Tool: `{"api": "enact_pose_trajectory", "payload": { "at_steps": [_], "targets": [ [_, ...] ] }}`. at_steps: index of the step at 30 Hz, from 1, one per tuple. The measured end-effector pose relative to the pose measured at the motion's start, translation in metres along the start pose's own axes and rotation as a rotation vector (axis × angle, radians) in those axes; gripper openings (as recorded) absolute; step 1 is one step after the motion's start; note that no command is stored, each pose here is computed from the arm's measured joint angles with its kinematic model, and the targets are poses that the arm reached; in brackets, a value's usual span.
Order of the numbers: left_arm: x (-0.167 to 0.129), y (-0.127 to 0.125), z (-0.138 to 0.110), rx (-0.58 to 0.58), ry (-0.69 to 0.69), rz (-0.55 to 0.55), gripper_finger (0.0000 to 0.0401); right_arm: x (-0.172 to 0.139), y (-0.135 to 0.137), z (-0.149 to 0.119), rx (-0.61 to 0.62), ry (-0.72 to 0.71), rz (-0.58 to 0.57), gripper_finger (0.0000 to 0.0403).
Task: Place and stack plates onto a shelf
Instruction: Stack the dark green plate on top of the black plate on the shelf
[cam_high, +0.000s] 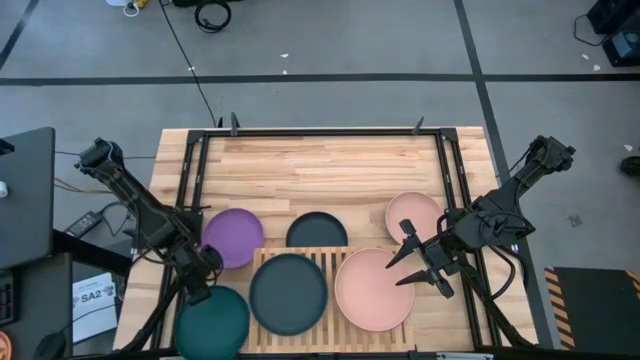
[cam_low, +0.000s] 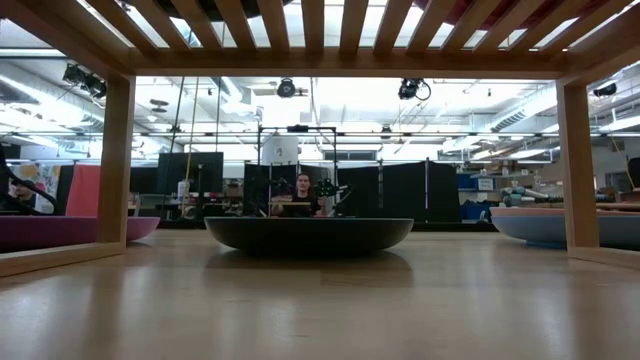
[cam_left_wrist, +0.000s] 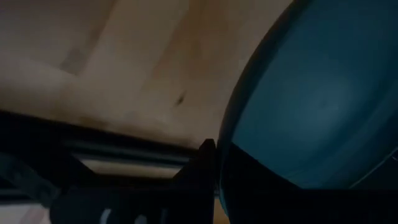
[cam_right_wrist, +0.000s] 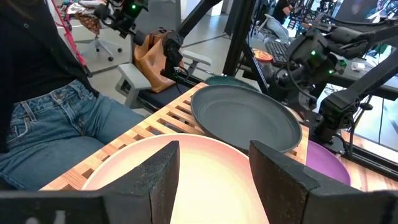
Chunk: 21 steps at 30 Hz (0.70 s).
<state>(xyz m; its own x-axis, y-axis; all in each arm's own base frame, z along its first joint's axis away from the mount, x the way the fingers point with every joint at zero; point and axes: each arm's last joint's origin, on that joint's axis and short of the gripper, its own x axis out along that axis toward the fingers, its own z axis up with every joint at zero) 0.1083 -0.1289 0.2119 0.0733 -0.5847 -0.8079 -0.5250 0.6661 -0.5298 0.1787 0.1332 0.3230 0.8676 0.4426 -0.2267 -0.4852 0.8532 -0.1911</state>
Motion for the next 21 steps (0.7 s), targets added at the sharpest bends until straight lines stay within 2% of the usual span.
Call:
{"api": "enact_pose_trajectory", "payload": {
  "at_steps": [14,21],
  "targets": [
    [-0.027,0.003,-0.013,-0.003,0.066,-0.168,0.0018,0.0,0.0,0.0,-0.007,0.0,0.0,0.0199],
    [-0.042,0.0,-0.016,0.02,0.021,-0.303,0.0018,0.0,0.0,0.0,-0.007,0.0,0.0,0.0199]
  ]
}}
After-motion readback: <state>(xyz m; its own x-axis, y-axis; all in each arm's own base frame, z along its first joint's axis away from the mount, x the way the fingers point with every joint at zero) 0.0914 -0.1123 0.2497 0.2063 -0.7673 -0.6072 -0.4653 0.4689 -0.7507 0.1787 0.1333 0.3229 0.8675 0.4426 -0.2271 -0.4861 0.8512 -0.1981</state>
